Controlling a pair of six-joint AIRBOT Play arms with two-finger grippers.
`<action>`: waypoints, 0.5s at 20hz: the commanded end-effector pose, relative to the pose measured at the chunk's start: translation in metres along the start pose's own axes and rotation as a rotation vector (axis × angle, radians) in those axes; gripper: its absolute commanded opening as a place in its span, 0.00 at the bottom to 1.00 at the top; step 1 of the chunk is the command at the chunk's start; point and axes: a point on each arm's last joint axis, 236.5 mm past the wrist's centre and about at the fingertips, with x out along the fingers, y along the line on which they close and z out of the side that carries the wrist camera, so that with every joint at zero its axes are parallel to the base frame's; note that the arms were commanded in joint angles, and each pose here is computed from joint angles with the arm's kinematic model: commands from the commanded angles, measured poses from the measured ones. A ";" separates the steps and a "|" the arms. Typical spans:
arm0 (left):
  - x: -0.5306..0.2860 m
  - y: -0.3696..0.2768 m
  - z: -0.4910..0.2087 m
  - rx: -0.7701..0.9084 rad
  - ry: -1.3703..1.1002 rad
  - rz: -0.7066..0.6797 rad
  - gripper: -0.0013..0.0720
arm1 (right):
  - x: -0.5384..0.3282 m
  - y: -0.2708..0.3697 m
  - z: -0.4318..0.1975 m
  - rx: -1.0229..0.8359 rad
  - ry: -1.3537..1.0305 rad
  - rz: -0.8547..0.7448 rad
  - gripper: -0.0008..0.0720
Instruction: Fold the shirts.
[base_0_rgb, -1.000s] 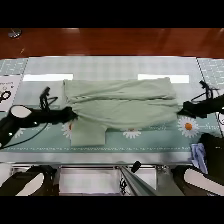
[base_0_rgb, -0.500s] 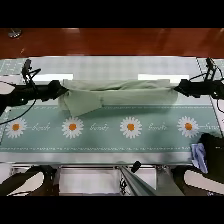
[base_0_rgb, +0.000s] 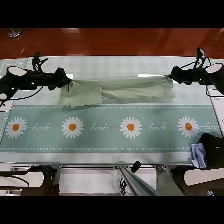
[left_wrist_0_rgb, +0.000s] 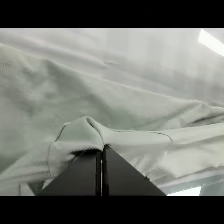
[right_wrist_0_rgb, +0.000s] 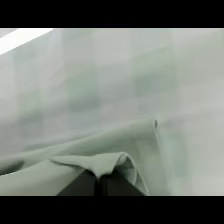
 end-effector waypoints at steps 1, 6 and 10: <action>0.025 0.016 -0.003 -0.075 0.038 -0.010 0.04 | 0.021 -0.011 -0.006 0.031 0.027 -0.010 0.05; 0.027 0.018 -0.006 -0.107 0.066 -0.029 0.49 | 0.010 -0.014 -0.001 -0.021 0.021 -0.017 0.51; -0.008 0.025 -0.002 -0.147 0.138 -0.086 0.67 | -0.042 -0.065 0.010 -0.083 0.029 -0.213 0.71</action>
